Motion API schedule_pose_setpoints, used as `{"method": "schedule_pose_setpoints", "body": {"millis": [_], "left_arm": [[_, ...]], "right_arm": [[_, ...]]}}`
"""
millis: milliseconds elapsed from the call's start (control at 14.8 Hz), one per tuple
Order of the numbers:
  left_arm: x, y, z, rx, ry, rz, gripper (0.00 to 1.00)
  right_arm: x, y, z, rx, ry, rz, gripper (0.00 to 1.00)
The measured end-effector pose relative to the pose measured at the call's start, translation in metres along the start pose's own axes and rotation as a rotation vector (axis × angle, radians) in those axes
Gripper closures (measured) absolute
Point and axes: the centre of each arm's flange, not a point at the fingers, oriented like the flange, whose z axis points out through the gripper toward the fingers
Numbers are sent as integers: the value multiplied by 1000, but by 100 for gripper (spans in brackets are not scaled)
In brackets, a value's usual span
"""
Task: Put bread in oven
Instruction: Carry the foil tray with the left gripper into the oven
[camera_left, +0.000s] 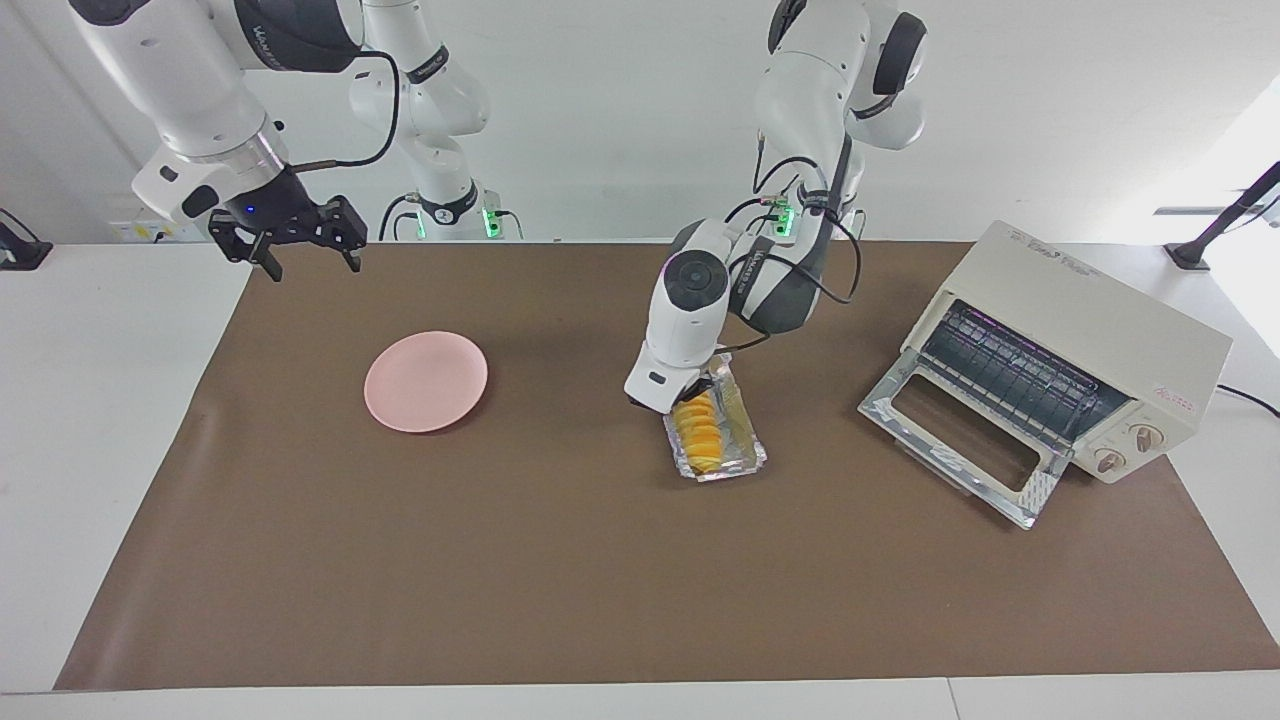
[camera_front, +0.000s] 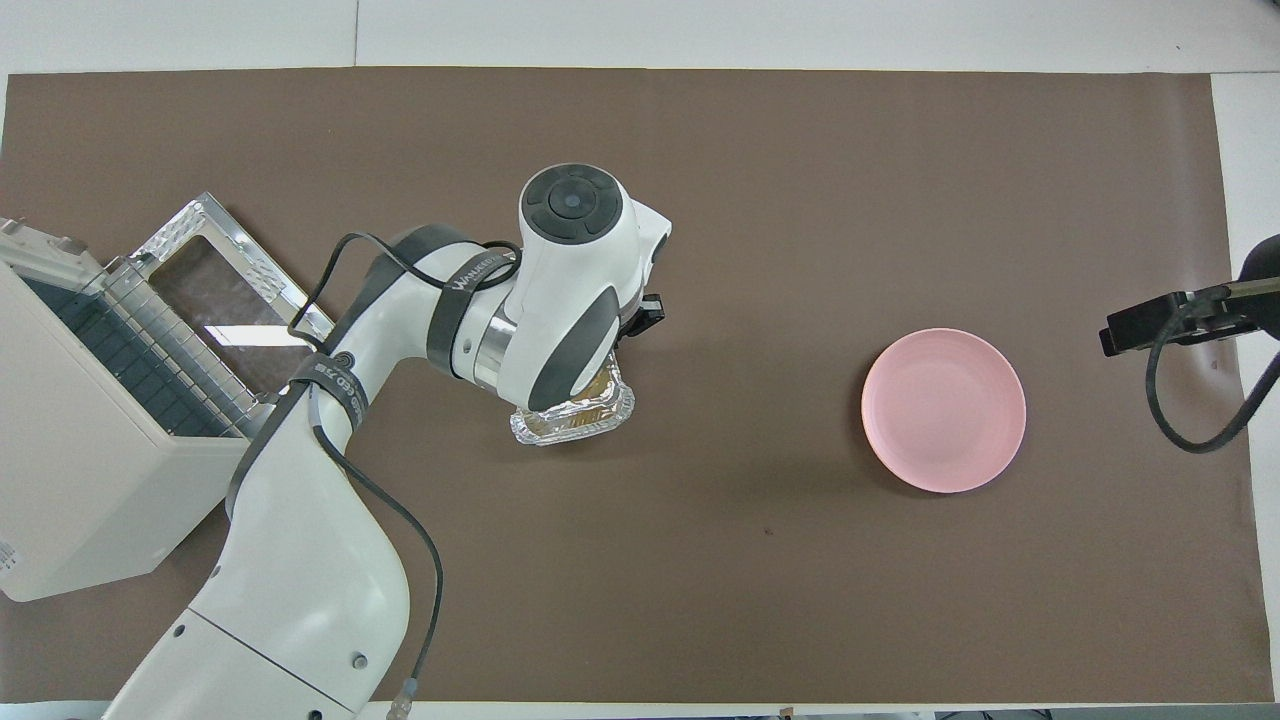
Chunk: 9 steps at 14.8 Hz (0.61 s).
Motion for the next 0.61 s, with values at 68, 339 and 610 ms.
{"method": "schedule_pose_setpoints", "body": {"millis": [68, 339, 610], "left_arm": [[15, -17, -14, 17, 6, -36, 98], [78, -111, -68, 46, 74, -217, 98], [128, -225, -93, 89, 89, -397, 98]], "right_arm": [[0, 0, 0, 0, 0, 0, 0], [0, 0, 0, 0, 0, 0, 0], [0, 0, 0, 0, 0, 0, 0]]}}
